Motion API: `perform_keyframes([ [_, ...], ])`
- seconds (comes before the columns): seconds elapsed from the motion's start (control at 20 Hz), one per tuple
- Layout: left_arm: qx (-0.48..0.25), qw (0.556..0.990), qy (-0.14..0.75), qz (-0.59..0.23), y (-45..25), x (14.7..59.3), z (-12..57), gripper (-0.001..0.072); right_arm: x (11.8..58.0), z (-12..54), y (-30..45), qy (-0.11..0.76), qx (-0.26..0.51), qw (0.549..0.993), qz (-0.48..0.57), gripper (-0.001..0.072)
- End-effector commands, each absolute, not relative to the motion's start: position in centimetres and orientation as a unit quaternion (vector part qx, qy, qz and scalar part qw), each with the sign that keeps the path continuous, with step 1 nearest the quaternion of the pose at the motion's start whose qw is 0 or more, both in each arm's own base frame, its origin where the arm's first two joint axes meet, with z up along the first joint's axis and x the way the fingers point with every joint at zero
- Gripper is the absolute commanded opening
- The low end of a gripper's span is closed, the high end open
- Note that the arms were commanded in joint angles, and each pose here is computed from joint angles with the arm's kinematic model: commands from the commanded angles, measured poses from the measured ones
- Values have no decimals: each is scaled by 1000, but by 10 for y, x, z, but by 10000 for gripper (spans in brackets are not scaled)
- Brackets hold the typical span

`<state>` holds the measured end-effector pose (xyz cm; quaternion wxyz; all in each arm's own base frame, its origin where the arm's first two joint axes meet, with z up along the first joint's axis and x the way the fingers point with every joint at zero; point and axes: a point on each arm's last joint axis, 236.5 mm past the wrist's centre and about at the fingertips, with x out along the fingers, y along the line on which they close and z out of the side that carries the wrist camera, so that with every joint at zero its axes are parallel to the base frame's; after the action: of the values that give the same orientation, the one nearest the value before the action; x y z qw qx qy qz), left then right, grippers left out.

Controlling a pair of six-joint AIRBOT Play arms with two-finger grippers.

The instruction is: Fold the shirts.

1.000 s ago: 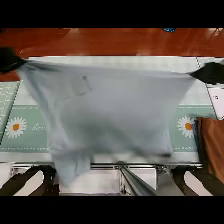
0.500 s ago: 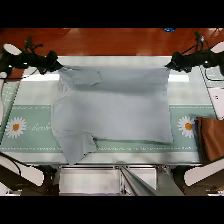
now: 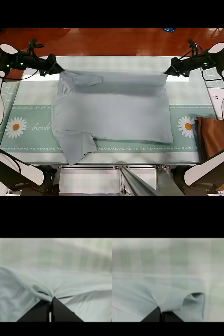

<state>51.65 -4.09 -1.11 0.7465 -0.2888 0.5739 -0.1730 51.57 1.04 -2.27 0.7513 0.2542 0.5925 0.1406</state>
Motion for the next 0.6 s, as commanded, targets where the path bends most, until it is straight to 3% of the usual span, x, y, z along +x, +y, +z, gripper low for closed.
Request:
perform_keyframes([
  [0.0,-203,695,670,-161,-19,459,-33,21,465,-34,-7,675,198,699,132,17],
  [0.25,-185,650,720,-159,-36,424,-70,22,442,-58,-1,706,209,664,128,17],
  [0.55,-181,640,731,-152,-31,416,-76,22,415,-91,0,742,194,633,109,18],
])
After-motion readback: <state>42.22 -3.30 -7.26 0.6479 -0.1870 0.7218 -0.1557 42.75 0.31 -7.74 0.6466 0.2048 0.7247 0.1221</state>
